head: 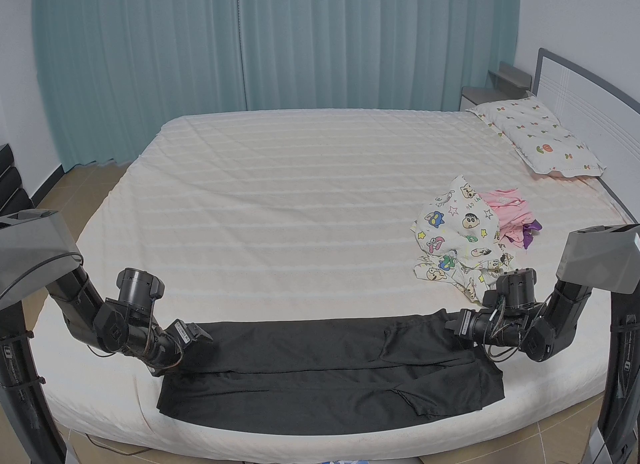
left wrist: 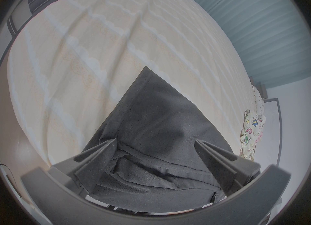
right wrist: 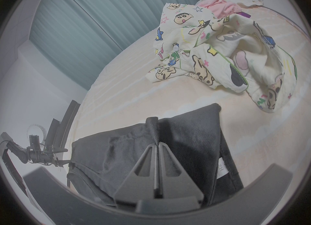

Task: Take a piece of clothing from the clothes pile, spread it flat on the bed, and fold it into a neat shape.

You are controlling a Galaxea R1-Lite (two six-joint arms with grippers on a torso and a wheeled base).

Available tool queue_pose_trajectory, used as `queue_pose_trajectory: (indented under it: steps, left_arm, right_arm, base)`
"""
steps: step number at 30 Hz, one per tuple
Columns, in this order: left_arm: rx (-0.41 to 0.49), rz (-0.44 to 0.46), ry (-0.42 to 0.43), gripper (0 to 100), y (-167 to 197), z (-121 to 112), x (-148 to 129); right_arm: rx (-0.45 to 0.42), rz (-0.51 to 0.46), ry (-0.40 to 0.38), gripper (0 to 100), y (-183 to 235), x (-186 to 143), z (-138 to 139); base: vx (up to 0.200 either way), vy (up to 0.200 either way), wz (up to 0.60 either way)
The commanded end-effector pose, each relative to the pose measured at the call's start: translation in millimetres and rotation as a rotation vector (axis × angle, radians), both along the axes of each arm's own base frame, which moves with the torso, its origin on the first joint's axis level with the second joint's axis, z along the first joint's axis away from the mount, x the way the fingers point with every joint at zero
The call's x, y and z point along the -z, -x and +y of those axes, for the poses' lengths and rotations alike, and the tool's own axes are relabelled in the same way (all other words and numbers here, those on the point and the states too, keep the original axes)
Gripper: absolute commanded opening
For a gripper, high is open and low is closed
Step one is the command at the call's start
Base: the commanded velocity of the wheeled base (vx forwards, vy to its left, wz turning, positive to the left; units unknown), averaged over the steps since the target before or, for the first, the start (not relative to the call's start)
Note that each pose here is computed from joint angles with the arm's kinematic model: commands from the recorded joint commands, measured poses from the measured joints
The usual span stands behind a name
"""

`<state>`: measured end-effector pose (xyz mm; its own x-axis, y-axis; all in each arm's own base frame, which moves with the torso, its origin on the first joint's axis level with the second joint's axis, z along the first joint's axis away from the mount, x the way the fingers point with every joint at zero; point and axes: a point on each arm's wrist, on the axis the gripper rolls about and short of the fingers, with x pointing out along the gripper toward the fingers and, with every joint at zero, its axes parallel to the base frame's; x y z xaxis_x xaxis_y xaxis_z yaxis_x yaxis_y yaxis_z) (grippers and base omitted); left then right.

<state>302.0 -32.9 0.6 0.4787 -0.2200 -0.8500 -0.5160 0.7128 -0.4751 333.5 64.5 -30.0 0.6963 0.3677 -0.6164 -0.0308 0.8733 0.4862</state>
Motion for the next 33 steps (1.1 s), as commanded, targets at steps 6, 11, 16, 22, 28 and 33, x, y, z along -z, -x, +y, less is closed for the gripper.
queue_pose_trajectory:
  steps: [6,11,16,22,28,33]
  left_arm:
    - [-0.001,0.000,-0.001,100,0,0,0]
    - [-0.001,0.000,-0.001,100,0,0,0]
    - [0.000,0.002,-0.002,100,0,0,0]
    - [-0.001,0.002,-0.004,100,0,0,0]
    - [0.000,0.003,-0.004,100,0,0,1]
    - [0.002,0.002,-0.005,100,0,0,1]
  right_arm:
    - [0.014,0.005,0.002,0,2,-1,-6]
    - [0.027,0.007,0.003,0,2,-1,-10]
    - [0.042,0.016,0.005,0,2,2,-16]
    - [0.035,0.023,0.009,100,4,4,-15]
    - [0.026,-0.035,0.005,100,-1,-9,-12]
    - [-0.021,-0.133,-0.018,100,-4,-44,6]
  base:
    - [0.000,0.000,0.00]
    - [0.000,0.000,0.00]
    - [0.000,0.000,0.00]
    - [0.000,0.000,0.00]
    - [0.000,0.000,0.00]
    - [0.000,0.000,0.00]
